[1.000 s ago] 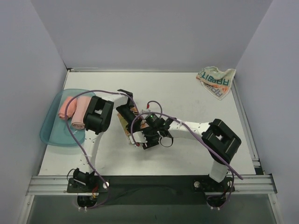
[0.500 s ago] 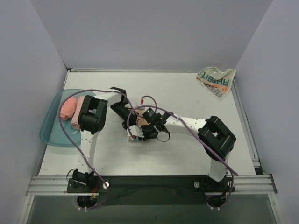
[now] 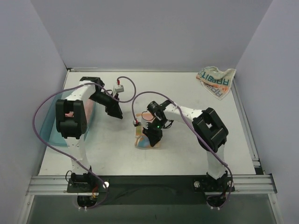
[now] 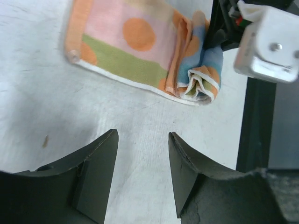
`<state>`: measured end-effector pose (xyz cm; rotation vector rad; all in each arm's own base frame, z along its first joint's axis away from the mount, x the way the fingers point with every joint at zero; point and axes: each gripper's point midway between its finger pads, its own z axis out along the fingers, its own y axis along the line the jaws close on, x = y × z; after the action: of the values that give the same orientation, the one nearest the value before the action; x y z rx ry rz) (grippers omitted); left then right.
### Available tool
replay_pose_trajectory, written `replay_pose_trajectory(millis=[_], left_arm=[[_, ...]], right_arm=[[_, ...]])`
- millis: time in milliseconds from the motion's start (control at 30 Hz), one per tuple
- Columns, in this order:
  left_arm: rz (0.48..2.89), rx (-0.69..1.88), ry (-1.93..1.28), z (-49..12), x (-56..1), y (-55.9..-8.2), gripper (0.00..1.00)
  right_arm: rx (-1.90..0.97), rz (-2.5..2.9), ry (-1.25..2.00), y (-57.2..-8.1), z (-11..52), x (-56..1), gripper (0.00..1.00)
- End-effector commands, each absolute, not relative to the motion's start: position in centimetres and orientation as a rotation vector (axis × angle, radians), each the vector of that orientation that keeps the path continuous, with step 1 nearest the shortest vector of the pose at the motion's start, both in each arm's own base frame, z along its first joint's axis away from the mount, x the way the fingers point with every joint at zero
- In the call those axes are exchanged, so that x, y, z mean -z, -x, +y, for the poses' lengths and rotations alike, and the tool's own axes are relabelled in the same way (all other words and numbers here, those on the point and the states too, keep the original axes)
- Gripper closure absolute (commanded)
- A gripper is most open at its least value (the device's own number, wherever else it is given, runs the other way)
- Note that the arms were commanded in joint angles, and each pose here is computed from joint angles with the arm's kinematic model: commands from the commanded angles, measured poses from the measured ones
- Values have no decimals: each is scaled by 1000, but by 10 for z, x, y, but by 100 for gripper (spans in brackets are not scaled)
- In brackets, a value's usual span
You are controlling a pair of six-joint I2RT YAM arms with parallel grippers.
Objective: Roll the towels
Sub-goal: Roll the towel
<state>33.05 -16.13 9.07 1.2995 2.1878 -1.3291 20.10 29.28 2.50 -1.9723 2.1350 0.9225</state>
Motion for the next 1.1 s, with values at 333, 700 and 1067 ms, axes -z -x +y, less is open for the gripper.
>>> replay_pose_trajectory(millis=[333, 700, 1067], left_arm=[[1929, 787, -1209, -117, -170, -340, 39], [1394, 385, -1834, -235, -130, -244, 32], [1225, 338, -1966, -297, -85, -229, 33]], right_arm=[[-1545, 2512, 1610, -193, 295, -46, 100], [-1784, 2649, 1443, -199, 294, -39, 100], [-1851, 2726, 1335, -215, 295, -34, 100]])
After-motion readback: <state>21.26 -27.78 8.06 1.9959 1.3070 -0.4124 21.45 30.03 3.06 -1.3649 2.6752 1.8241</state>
